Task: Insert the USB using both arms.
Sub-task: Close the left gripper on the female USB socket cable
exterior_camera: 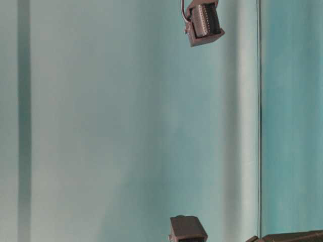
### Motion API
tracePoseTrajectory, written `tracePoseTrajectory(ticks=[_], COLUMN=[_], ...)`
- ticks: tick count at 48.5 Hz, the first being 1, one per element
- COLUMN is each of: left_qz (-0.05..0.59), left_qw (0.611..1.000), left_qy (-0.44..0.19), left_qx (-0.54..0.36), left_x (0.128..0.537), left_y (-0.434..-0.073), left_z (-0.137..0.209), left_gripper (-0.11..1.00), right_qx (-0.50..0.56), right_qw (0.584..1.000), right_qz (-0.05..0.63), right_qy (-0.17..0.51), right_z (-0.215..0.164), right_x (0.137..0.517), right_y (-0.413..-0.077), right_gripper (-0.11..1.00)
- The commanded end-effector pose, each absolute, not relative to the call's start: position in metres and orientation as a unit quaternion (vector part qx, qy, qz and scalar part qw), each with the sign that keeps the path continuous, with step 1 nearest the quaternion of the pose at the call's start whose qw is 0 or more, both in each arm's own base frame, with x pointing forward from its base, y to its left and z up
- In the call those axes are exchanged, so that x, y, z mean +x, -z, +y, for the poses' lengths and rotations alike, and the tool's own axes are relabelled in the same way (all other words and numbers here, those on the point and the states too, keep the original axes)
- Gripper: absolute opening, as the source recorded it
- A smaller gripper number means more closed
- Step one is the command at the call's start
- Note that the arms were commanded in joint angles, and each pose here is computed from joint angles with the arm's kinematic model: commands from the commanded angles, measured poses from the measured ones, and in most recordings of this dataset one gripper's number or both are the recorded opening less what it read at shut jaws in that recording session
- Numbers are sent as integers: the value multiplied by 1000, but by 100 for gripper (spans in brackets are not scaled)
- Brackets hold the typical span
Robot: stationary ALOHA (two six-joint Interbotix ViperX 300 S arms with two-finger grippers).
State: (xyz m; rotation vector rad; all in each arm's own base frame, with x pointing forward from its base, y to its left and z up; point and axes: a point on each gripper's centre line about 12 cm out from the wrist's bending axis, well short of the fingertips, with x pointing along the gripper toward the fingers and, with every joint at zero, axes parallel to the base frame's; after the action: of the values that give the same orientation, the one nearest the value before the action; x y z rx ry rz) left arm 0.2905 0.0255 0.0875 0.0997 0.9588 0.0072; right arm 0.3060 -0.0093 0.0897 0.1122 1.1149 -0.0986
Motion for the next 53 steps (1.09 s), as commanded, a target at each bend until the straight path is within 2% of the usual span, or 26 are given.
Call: tracePoseTrajectory(ticks=[1,38,42,53], left_qz=[448,461,464,472], left_qw=[892,886,884,880], left_qy=[-2,0,2,8], left_qx=[57,55,55,58], left_x=[297,300,300,299], left_y=[-94,-81,-79,-73], left_z=[27,26,25,22], left_gripper=[57,54,50,27], right_qx=[51,51,49,46], right_qw=[851,851,852,855], right_qz=[521,521,520,515], right_qy=[45,44,40,36], right_z=[-10,-9,-6,-3], right_x=[315,315,316,320], right_y=[-89,-89,-89,-92], right_gripper=[23,23,23,21])
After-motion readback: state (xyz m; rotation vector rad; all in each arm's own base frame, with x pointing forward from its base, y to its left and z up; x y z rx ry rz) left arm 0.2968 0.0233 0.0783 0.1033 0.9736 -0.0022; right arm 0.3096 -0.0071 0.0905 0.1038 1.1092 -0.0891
